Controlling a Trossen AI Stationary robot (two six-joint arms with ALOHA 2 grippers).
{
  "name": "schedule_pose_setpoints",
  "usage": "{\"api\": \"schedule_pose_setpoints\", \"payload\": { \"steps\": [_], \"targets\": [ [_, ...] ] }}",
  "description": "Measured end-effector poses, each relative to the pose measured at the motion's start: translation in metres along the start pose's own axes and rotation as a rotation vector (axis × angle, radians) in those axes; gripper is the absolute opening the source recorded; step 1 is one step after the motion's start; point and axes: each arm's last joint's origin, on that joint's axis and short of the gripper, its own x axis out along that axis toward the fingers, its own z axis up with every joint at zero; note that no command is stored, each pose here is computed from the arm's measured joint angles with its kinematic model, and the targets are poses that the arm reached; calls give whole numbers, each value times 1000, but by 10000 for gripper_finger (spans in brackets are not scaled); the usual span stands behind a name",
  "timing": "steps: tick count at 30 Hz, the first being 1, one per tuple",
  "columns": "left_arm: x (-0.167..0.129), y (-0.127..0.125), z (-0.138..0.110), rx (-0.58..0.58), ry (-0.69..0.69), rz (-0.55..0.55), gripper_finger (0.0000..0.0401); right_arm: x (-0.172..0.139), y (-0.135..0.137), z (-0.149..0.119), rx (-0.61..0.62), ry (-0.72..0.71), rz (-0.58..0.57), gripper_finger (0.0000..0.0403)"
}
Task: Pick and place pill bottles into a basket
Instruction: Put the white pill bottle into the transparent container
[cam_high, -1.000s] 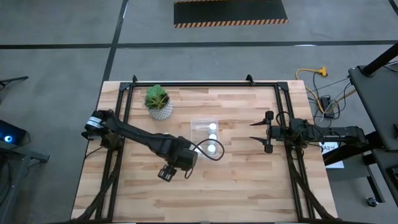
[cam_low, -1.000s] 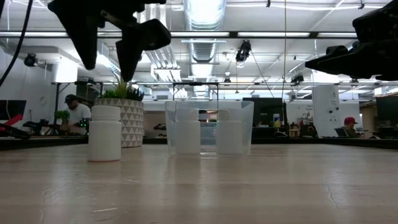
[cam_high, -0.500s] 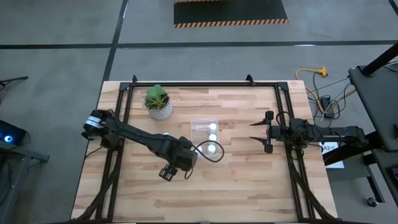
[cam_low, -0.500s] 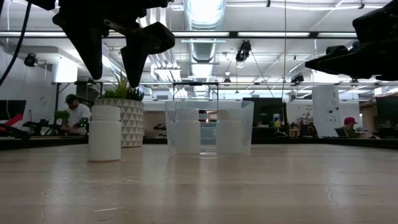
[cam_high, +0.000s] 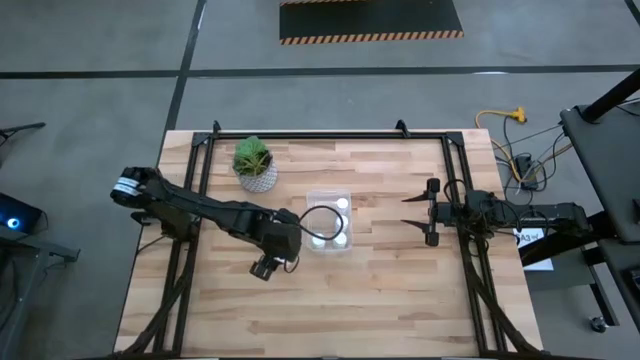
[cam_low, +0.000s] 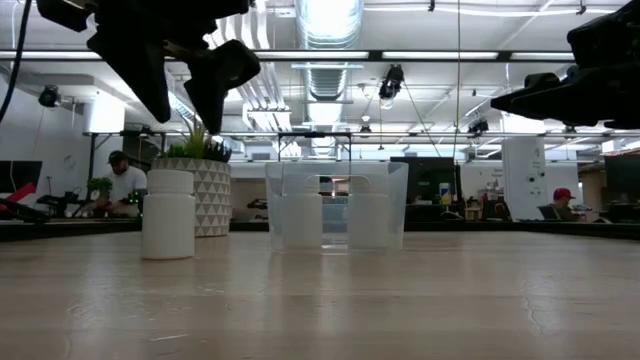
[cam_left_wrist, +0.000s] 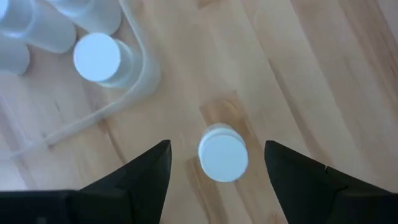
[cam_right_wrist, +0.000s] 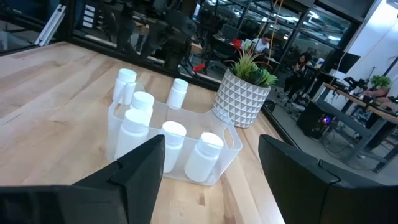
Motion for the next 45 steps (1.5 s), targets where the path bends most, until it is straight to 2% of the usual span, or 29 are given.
{"api": "schedule_pose_setpoints", "payload": {
  "steps": [25,45],
  "targets": [
    [29,-1,-2,-42,47,-15,240,0,0,0,0,1,0,249],
    [47,-4,-17,-93,68,-43,240,0,0,0,0,1,0,249]
  ]
}}
